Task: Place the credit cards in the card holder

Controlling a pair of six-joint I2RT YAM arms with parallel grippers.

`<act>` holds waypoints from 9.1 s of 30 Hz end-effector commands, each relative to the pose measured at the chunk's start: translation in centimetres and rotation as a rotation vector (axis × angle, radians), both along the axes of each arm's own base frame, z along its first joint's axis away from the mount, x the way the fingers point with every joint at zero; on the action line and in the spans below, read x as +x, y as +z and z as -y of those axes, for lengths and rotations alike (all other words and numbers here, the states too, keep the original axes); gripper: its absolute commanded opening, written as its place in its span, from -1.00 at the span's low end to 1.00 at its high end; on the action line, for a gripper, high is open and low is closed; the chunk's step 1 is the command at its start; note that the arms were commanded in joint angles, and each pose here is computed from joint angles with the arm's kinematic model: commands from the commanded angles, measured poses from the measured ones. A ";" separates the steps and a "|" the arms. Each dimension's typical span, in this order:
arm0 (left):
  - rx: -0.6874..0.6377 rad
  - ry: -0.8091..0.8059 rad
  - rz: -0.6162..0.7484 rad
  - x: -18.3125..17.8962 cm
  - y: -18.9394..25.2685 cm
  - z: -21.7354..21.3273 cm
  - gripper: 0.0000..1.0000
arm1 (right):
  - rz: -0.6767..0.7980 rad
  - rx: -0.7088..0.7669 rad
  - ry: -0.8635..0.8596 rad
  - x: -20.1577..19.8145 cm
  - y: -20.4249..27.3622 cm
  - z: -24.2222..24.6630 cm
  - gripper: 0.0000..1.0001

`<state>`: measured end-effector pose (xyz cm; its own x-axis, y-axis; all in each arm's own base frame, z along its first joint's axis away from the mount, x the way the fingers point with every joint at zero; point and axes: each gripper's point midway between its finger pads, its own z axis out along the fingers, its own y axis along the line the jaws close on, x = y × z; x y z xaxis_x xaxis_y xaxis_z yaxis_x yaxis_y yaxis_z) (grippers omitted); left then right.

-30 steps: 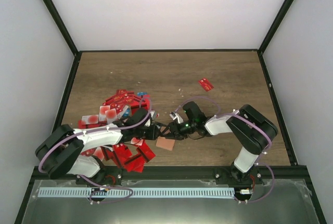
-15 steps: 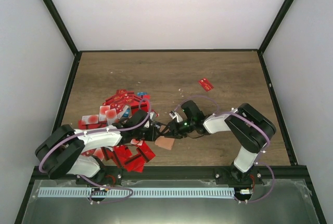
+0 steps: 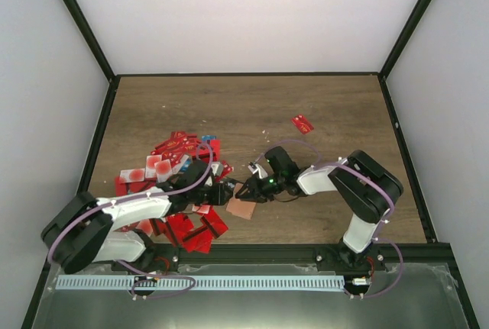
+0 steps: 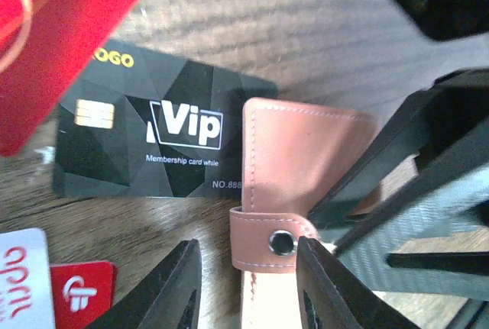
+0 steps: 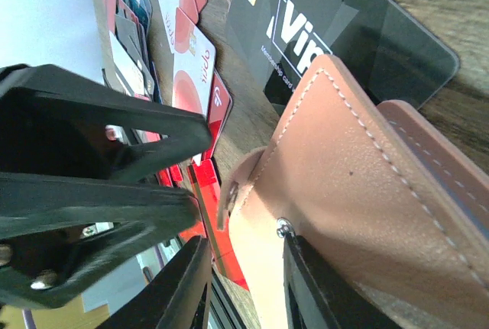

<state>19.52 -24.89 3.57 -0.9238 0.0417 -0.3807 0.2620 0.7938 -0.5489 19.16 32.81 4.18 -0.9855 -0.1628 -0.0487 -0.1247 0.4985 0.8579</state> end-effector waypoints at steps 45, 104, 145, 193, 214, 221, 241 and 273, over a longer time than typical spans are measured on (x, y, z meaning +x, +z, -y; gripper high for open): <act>-0.011 -0.046 -0.120 -4.5 -3.0 -0.3 -0.44 | 0.122 -0.147 -0.034 1.9 1.3 -2.0 -0.32; -0.005 -0.039 -0.119 -4.5 -2.8 -0.4 -0.46 | 0.194 -0.236 -0.031 2.2 2.1 -2.8 -0.99; 0.024 0.024 -0.140 -4.1 -3.3 -1.1 -0.47 | 0.071 -0.312 -0.066 -0.8 0.7 0.7 -0.99; 0.066 -0.016 -0.069 0.6 -1.8 3.3 -0.40 | 0.063 -0.357 -0.106 -2.4 0.6 3.4 -0.99; 0.133 -0.018 -0.075 0.0 -3.3 2.7 -0.44 | 0.052 -0.503 -0.131 -2.7 -3.3 6.0 -0.99; 0.112 -0.019 -0.054 0.0 -1.8 2.8 -0.44 | 0.032 -0.632 -0.130 -3.5 -6.0 8.5 -0.99; 0.107 -0.038 0.064 0.2 3.1 2.3 -0.40 | 0.132 -0.547 -0.066 -1.8 -1.4 6.0 -0.64; 0.391 0.856 1.148 5.5 26.3 -20.4 1.00 | 1.430 -0.732 -0.972 10.3 23.8 25.6 1.00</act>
<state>25.13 -10.29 29.29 -0.0522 -0.1431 -0.9883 0.0351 0.9888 -0.1450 29.65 13.08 26.50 -0.2778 0.0398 -0.9598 -0.1383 0.9871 0.0810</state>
